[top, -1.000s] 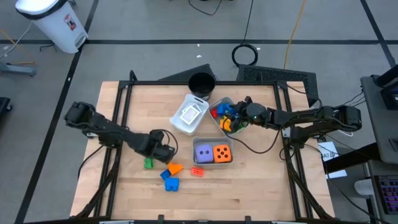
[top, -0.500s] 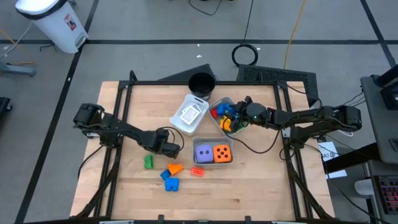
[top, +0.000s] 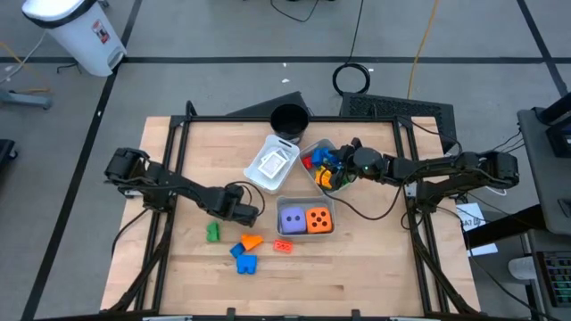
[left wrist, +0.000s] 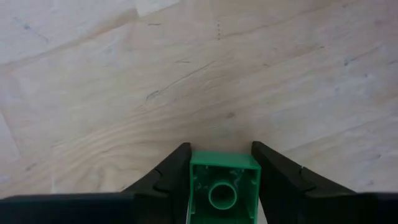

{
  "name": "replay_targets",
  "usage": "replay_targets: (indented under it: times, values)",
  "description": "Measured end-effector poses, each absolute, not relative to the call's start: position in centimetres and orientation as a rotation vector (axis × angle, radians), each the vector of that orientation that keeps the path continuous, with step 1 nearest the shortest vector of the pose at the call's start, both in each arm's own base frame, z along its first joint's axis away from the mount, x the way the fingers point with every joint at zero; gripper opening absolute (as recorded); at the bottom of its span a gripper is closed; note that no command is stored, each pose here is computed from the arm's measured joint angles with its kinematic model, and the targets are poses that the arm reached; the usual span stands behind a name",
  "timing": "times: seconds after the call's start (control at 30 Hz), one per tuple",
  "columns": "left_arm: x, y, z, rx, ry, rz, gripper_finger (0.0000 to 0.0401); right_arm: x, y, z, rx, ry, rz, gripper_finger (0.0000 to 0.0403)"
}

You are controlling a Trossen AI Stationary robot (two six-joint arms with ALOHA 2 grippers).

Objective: Pick & Place Toys
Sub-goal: Put the green game piece into the top gray bin

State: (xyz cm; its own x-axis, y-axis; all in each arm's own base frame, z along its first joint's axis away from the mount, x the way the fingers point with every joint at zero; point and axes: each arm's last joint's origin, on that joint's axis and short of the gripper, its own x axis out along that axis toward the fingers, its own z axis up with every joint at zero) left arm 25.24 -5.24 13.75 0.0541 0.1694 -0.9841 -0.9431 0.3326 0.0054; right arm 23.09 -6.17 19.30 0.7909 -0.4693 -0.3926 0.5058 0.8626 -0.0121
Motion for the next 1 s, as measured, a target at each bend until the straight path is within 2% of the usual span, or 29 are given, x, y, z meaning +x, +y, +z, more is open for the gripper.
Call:
replay_targets:
  times: [0.17,0.43,0.53,0.63,0.8,0.87,1.0]
  values:
    - [25.7,-5.1,14.7,-0.763,1.136,0.982,0.0145,23.1,-6.2,19.3,0.095,0.397,-0.525,0.0208]
    - [29.0,-6.0,20.4,-0.605,0.842,0.751,0.0145,23.4,-5.9,19.8,0.077,0.348,-0.503,0.0208]
    - [30.6,-6.6,23.0,-0.527,0.707,0.623,0.0145,23.7,-5.0,20.4,0.040,0.298,-0.396,0.0208]
    - [32.3,-7.0,25.0,-0.456,0.555,0.476,0.0145,24.2,-3.3,20.9,-0.082,0.257,-0.234,0.0208]
    - [34.0,-7.5,27.5,-0.396,0.349,0.248,0.0145,24.8,1.5,21.2,-0.438,0.189,-0.008,0.0232]
    - [34.3,-7.5,28.1,-0.392,0.295,0.191,0.0145,24.9,3.4,21.5,-0.542,0.131,0.012,0.0252]
    - [34.7,-7.4,29.0,-0.398,0.219,0.117,0.0145,25.1,6.0,22.5,-0.691,-0.037,-0.089,0.0294]
